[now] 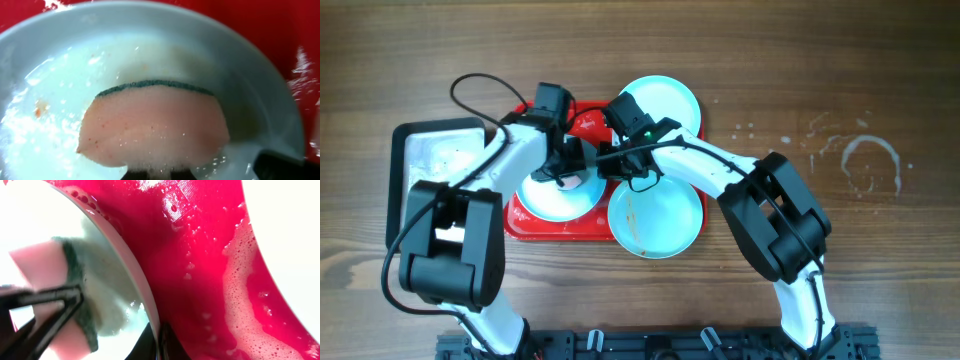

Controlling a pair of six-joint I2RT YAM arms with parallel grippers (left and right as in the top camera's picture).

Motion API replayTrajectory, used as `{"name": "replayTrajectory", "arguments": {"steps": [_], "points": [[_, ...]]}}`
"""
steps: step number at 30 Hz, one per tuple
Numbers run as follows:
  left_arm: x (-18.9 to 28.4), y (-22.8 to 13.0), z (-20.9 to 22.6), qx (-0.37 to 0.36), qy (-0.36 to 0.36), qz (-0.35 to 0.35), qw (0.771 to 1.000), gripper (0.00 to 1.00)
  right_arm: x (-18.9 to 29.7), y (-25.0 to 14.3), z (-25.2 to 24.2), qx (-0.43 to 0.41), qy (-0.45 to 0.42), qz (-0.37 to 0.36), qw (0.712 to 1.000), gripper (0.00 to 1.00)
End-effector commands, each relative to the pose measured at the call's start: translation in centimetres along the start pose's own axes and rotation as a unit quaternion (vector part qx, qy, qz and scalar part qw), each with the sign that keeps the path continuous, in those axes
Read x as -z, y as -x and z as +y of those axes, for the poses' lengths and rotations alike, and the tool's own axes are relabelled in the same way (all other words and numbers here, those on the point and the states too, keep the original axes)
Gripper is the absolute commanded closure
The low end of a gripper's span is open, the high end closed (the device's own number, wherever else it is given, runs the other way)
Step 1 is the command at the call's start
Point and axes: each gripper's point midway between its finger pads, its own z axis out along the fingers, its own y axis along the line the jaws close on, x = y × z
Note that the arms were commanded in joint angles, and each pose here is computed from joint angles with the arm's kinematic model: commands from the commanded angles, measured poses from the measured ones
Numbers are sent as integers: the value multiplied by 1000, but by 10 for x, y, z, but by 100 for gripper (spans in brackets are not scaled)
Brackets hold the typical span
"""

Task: Clean dirty plates on tray and stack at the side
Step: 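Wipe the plate center with the sponge while right gripper holds it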

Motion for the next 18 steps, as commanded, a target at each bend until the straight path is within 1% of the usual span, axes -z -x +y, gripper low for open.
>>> {"name": "replayTrajectory", "arguments": {"steps": [1, 5, 8, 9, 12, 15, 18], "points": [[-20, -41, 55, 13, 140, 66, 988, 96, 0, 6, -28, -27, -43, -15, 999, 96], [-8, -38, 79, 35, 199, 61, 977, 96, 0, 6, -28, -27, -43, -15, 999, 96], [2, -23, 88, 30, 233, 35, 971, 96, 0, 6, -27, -27, -43, -15, 999, 96], [9, -13, 88, 31, 240, 22, 970, 96, 0, 6, -28, -27, -43, -15, 999, 96], [24, 8, 84, 36, 242, -5, 970, 96, 0, 6, -28, -27, -43, -15, 999, 96], [46, 38, 71, 45, 227, -41, 972, 96, 0, 6, -28, -27, -43, -15, 999, 96], [69, 56, 54, 39, 213, -63, 974, 96, 0, 6, -28, -27, -43, -15, 999, 96]]}}
